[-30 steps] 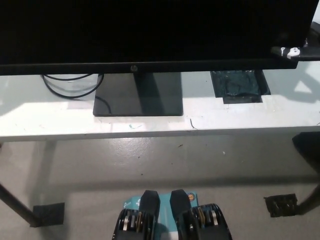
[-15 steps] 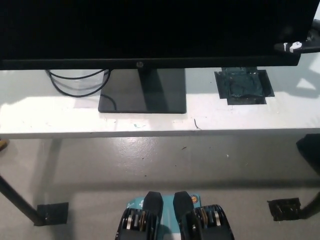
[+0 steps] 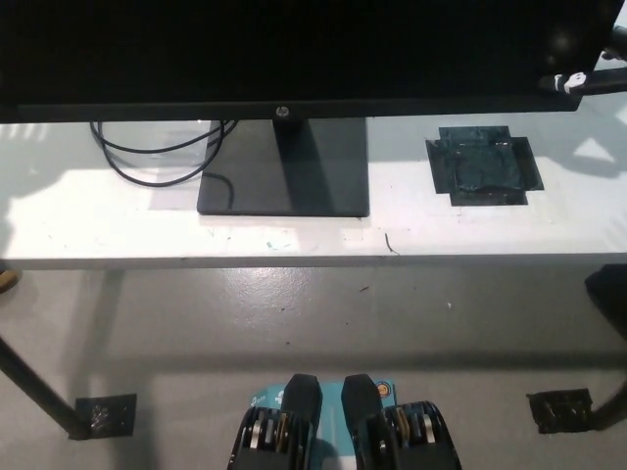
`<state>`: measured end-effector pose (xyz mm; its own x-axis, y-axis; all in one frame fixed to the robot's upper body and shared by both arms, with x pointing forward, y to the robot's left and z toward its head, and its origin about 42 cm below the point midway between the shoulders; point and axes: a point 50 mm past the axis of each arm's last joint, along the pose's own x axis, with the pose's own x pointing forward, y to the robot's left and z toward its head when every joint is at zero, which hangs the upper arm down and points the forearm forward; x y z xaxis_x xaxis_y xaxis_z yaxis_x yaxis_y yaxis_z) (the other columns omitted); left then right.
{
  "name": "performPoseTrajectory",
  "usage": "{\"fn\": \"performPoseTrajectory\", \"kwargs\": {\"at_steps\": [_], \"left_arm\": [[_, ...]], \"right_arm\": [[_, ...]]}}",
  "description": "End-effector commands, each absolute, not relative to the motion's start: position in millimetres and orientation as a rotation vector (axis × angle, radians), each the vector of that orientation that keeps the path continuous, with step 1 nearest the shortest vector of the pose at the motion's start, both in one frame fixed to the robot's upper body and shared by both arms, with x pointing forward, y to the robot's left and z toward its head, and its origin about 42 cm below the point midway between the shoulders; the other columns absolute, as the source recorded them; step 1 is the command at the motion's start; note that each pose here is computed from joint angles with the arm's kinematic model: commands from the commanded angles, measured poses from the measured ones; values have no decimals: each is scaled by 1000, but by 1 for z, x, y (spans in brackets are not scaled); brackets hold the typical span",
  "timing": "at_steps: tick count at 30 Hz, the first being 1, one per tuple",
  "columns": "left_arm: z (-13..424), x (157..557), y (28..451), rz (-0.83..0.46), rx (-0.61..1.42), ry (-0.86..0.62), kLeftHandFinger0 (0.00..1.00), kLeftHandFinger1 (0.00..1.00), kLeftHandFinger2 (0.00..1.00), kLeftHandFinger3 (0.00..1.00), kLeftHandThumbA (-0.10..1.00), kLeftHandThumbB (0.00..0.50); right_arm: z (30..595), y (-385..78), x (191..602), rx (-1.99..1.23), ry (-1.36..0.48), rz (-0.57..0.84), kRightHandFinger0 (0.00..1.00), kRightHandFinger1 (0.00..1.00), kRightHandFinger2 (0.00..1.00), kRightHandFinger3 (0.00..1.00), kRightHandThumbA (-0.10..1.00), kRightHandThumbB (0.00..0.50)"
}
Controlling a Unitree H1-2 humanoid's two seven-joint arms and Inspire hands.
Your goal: The monitor is placed at the center of the table and the robot uses both its hand to grab the left and right sides of the monitor to tilt the angle of the monitor downwards
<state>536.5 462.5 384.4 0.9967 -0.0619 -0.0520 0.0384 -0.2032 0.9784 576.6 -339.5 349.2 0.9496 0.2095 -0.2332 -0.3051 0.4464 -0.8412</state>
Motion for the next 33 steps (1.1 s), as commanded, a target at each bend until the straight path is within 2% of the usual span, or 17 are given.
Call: {"fn": "performPoseTrajectory", "kwargs": {"at_steps": [1,4,7,11,13,16,19,21,24,25,28,29,30,33], "left_arm": [[482,570,382,88,2302,-422,1000,1000,1000,1000,841,500],[482,570,382,92,2313,-424,1000,1000,1000,1000,840,500],[483,574,373,141,2350,-451,1000,1000,1000,1000,878,500],[483,576,369,165,2363,-455,1000,1000,1000,1000,881,500],[480,576,370,162,2374,-441,1000,1000,1000,1000,914,480],[475,574,379,165,2359,-418,1000,1000,1000,1000,911,492],[473,571,389,163,2346,-417,1000,1000,1000,1000,906,494],[459,564,408,158,2302,-397,1000,1000,1000,1000,887,475],[458,564,409,159,2301,-398,1000,1000,1000,1000,886,475],[443,556,433,126,2210,-285,1000,1000,1000,1000,897,449],[443,556,433,127,2210,-286,1000,1000,1000,1000,901,447],[420,541,454,154,2023,-353,1000,1000,1000,1000,859,452],[410,532,463,162,1930,-397,1000,1000,1000,1000,824,457],[400,528,464,171,1863,-425,1000,1000,1000,1000,811,457]], "right_arm": [[461,-249,597,-1497,-575,-66,1000,1000,1000,1000,561,500],[460,-248,597,-1511,-583,-81,1000,1000,1000,1000,565,500],[450,-244,596,-1590,-681,-210,1000,1000,1000,1000,524,500],[442,-242,598,-1616,-635,-220,1000,1000,1000,1000,565,500],[438,-243,597,-1599,-627,-216,1000,1000,1000,1000,586,500],[429,-251,596,-1504,-616,-189,1000,1000,1000,1000,602,500],[423,-255,593,-1432,-627,-163,1000,1000,1000,1000,560,500],[404,-268,585,-1370,-655,-142,1000,1000,1000,1000,549,500],[404,-268,585,-1367,-660,-145,1000,1000,1000,1000,548,500],[376,-287,569,-1255,-686,-113,1000,1000,1000,1000,550,500],[376,-287,568,-1255,-690,-116,1000,1000,1000,1000,552,500],[362,-311,542,-1149,-701,-79,1000,1000,1000,1000,595,492],[354,-318,529,-1086,-716,-73,1000,1000,1000,1000,642,494],[353,-323,519,-1055,-720,-70,1000,1000,1000,1000,658,498]]}}
